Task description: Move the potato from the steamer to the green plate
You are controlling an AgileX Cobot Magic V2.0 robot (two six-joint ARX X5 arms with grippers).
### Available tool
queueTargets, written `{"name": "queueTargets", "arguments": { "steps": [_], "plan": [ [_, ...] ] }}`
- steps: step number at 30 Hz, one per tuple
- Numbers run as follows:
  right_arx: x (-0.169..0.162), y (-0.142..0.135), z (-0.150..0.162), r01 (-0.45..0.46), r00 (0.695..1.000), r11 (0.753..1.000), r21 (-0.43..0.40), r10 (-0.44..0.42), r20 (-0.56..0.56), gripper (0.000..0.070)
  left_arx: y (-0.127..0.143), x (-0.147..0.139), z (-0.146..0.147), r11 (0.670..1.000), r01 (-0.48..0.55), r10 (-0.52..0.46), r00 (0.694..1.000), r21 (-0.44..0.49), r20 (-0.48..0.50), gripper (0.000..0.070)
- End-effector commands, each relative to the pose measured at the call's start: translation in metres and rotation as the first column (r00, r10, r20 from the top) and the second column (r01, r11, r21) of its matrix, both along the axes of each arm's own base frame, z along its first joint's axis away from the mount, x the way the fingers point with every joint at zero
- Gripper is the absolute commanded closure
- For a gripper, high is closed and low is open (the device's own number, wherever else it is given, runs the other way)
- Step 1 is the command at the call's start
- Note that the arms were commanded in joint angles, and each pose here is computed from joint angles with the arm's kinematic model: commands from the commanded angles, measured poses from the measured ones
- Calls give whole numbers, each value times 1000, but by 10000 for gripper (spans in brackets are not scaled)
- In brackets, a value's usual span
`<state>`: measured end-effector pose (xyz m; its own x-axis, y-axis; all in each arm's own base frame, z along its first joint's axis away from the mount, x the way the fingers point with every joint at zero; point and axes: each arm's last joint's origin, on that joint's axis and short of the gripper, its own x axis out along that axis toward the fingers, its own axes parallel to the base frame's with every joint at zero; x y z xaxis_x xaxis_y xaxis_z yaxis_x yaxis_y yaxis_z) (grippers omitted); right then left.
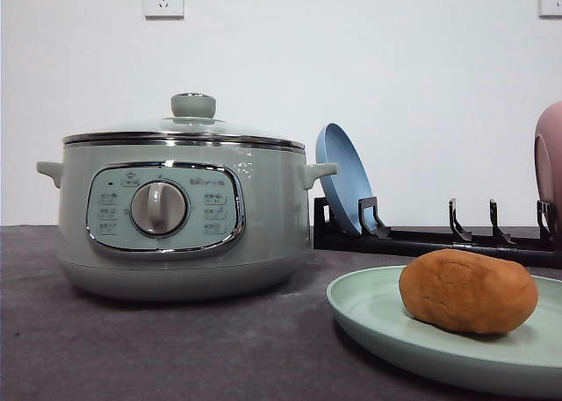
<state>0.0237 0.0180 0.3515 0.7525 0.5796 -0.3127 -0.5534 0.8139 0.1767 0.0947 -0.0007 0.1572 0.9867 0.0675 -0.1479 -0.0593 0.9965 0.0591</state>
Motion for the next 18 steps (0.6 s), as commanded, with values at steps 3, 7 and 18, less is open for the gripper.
{"name": "queueTargets", "arguments": {
  "steps": [3,7,18],
  "plan": [
    [-2,-1,5,-7,1000,1000,8,7,27,685,0,1,-8,1000,2,-2,1000,17,-27,675],
    [-2,-1,5,-7,1000,1000,9,6,28,685,0,1,-8,1000,2,-2,1000,17,-27,675],
    [13,-8,-7,338,933,939,63,-343,107,685,0,1,-8,1000,2,-2,1000,17,-27,675]
  ]
}}
